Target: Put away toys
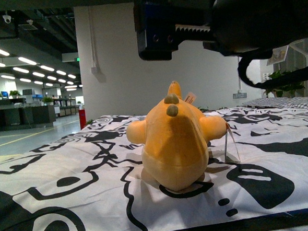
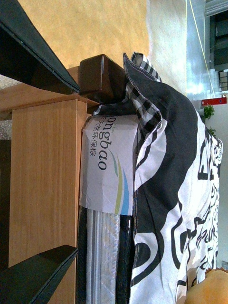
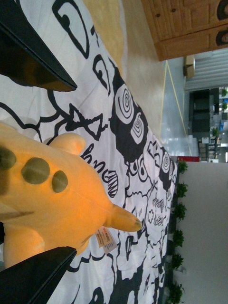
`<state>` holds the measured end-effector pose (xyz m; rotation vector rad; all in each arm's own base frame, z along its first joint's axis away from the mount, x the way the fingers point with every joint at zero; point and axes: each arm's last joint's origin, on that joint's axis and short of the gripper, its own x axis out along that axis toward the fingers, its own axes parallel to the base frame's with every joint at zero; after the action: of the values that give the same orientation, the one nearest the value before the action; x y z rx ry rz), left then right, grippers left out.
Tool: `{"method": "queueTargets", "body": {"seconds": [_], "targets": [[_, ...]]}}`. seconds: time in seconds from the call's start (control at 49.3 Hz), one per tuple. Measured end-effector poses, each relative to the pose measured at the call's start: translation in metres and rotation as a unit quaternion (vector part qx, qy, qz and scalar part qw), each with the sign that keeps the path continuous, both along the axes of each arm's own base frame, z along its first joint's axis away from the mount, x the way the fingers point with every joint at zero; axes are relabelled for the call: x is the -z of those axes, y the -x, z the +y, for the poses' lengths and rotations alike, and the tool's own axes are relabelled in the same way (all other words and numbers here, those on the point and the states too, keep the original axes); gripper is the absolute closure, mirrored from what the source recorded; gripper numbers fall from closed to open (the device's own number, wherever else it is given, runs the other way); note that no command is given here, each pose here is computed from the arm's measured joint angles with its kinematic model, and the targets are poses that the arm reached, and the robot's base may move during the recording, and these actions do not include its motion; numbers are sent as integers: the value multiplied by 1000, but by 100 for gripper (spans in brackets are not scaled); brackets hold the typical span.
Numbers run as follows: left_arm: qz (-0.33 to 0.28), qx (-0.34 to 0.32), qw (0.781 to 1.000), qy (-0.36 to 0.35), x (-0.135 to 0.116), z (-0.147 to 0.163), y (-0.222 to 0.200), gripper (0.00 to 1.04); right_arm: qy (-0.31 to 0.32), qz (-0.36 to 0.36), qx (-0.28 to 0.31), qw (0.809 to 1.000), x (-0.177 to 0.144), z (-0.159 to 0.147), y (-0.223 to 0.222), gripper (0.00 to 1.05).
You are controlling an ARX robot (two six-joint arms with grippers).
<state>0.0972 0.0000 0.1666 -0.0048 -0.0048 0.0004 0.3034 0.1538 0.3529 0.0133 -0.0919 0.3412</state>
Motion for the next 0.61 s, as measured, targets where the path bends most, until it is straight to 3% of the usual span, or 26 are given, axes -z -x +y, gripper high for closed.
{"method": "queueTargets", "body": {"seconds": [0.609], "targets": [[0,0,1000,0,0,0,0,6,10,77,43,996,48,15,-40,6]]}}
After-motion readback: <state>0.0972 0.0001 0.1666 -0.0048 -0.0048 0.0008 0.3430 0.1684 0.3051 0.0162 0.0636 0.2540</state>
